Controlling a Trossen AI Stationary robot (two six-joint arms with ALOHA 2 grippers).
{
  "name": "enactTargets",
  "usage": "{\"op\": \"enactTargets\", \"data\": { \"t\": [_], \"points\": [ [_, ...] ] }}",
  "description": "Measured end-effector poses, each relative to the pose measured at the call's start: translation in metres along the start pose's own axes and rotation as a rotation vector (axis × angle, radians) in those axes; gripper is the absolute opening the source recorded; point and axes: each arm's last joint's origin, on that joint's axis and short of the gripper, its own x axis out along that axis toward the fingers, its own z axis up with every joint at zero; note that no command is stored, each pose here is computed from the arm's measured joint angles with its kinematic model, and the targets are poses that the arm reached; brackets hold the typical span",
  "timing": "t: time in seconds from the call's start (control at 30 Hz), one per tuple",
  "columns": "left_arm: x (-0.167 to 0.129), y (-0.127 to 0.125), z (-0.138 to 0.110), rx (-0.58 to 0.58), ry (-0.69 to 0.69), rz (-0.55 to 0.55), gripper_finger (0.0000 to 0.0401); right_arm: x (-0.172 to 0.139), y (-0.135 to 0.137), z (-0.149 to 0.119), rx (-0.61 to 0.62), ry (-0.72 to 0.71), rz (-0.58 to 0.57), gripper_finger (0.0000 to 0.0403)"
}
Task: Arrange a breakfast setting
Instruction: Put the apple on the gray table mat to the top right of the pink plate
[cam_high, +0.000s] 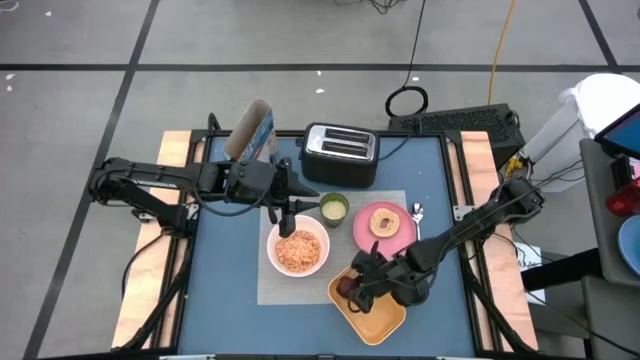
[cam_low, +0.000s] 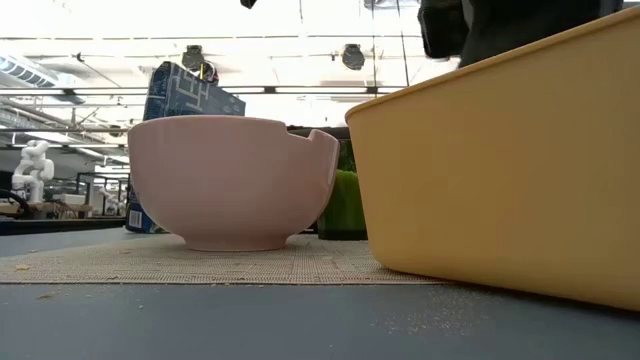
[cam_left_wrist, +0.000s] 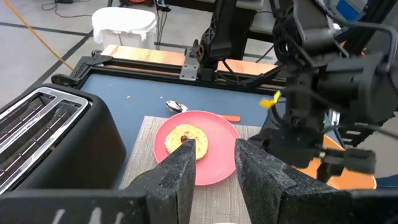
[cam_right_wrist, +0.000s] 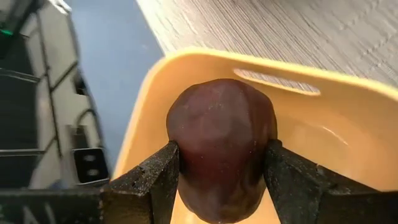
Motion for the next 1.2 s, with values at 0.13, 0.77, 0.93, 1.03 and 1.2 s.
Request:
{"op": "enactTargets", "data": {
  "t": [0.13, 0.77, 0.93, 1.03, 1.2],
  "points": [
    [0.000, 0.000, 0.000, 0.000, 0.000, 0.000, 0.0118, -0.020, 0.007, 0.006, -0.026, -0.030, 0.057, 0.0200],
    [0.000, -0.001, 0.000, 0.027, 0.000, -0.002, 0.0118, -0.142, 0.017, 0.039, -0.567, -0.569, 0.054, 0.0201],
    [0.000, -0.001, 0.001, 0.027, -0.007, -0.004, 0.0118, -0.149, 0.013, 0.043, -0.721, -0.679, -0.137, 0.0201],
    [0.000, -0.001, 0.001, 0.023, -0.007, -0.005, 0.0118, -0.153, 0.011, 0.045, -0.773, -0.718, -0.221, 0.0201],
    [0.006, -0.002, 0.000, 0.024, -0.013, -0.006, 0.0118, -0.164, 0.009, 0.047, -0.817, -0.767, -0.297, 0.0201]
  ]
}}
